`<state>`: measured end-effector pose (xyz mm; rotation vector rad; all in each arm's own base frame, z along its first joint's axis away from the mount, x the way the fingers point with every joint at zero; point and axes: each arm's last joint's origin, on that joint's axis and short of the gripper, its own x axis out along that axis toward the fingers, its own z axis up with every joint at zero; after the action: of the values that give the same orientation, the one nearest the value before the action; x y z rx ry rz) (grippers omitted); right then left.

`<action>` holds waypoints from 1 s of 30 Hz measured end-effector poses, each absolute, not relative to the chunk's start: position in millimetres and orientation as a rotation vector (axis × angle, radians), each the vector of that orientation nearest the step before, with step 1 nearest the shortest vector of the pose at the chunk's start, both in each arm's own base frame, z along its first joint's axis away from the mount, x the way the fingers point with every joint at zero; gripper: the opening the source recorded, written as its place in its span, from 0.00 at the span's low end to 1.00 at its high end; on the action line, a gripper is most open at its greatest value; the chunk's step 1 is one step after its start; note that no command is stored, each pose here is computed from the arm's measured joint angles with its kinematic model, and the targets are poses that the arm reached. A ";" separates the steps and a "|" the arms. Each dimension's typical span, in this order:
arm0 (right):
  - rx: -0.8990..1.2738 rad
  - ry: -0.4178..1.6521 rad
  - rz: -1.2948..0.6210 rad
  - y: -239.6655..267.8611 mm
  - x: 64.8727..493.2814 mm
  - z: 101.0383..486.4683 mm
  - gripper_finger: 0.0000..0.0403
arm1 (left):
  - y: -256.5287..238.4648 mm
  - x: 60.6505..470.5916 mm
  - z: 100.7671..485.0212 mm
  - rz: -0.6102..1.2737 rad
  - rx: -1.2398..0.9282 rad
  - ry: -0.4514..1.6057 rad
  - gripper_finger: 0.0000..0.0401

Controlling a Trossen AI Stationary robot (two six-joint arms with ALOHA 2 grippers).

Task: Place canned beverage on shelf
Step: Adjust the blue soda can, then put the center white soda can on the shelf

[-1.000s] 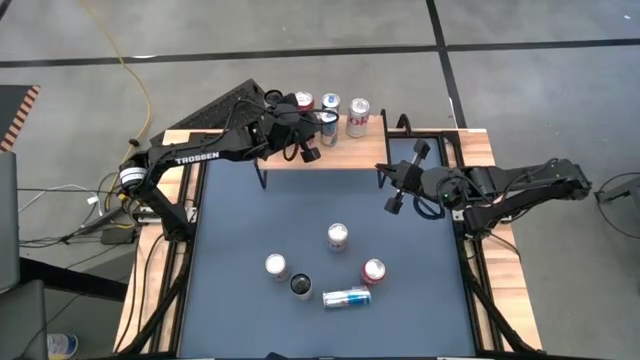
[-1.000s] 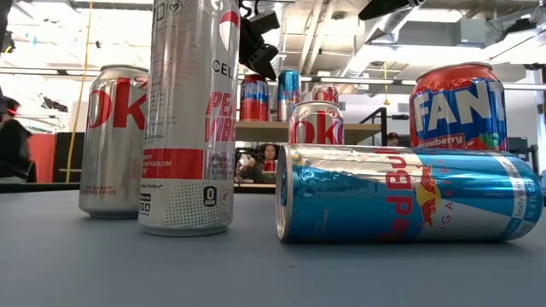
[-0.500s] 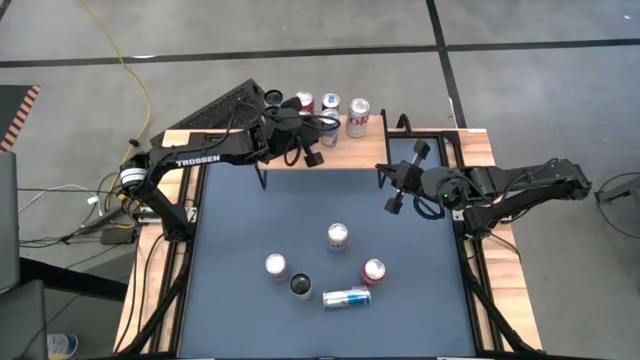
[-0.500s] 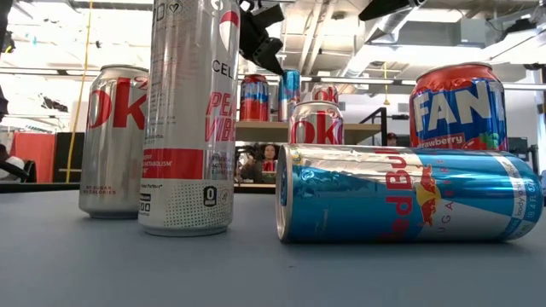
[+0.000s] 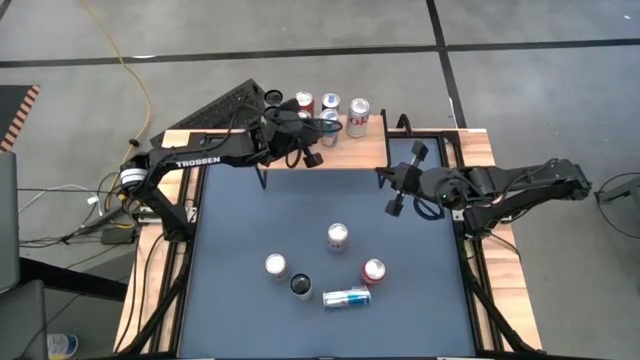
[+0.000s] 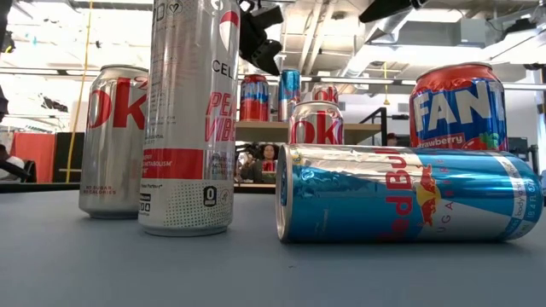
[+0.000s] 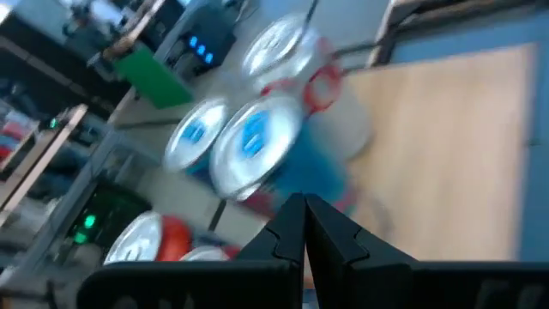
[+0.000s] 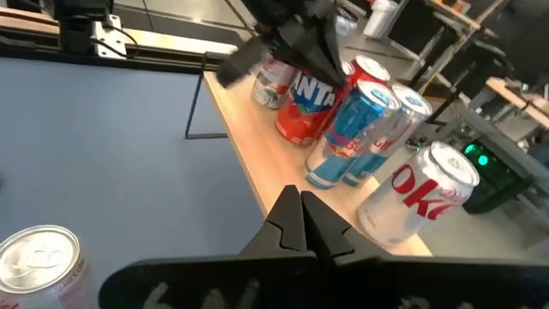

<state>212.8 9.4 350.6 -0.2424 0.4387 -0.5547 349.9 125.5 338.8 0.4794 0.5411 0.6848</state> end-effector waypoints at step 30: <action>-0.121 0.818 -0.185 37.6 241.1 366.9 0.27 | -37.0 145.7 455.9 0.152 0.108 0.213 0.07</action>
<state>241.1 37.6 366.9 -0.1209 0.8176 -0.1851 145.7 -37.0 455.9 0.1078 0.2135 0.1523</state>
